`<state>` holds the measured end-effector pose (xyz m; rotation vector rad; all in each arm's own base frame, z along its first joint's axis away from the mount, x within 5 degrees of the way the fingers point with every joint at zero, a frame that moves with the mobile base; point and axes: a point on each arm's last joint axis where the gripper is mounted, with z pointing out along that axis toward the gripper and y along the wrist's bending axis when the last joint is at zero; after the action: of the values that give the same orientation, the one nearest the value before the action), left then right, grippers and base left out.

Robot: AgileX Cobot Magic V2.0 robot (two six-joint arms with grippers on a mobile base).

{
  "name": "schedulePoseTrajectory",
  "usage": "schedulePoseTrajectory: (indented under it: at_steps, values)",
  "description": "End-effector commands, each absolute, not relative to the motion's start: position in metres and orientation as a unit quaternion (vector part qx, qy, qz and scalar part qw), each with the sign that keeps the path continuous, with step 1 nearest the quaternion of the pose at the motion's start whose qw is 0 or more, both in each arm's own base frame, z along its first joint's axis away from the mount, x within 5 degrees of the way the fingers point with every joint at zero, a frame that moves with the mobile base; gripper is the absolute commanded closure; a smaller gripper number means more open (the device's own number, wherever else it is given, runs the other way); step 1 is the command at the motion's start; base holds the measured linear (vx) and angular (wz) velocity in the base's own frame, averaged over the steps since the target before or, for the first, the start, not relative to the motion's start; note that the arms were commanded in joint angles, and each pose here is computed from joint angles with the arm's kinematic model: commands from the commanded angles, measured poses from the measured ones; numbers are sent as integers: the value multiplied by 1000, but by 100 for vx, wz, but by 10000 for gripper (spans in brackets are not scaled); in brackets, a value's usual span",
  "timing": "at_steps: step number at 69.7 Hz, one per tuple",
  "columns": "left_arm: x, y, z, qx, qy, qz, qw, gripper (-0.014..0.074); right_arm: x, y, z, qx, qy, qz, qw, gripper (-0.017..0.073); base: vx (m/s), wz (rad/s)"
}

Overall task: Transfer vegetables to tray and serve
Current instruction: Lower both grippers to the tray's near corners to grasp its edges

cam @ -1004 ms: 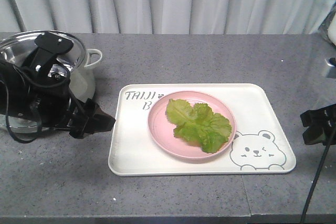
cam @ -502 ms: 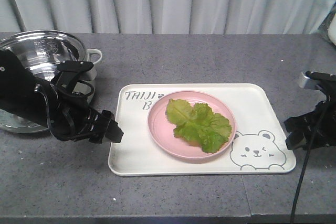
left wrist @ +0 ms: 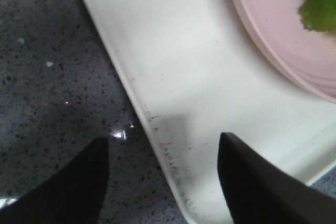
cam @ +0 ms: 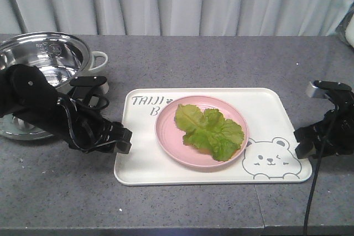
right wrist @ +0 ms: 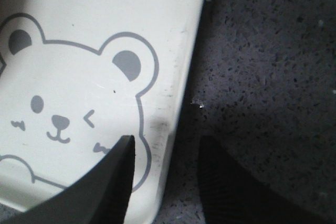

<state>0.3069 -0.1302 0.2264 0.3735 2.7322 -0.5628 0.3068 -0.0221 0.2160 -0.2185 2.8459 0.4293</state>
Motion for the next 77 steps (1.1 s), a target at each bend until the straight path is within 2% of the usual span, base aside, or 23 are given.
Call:
schedulePoseTrajectory:
  at_steps: [1,25,68,77]
  values:
    - [313,-133,243,105,950,-215,203,165,311,-24,231,-76,972,143,167,276,0,0]
    - [317,-134,234,93,953,-214,192,165,318,-19,222,-87,965,175,172,276,0,0]
    - [316,-141,218,72,957,-243,137,165,318,-18,217,-90,966,186,157,276,0,0]
    - [316,-141,219,75,957,-243,139,198,317,-18,217,-90,966,187,155,289,0,0]
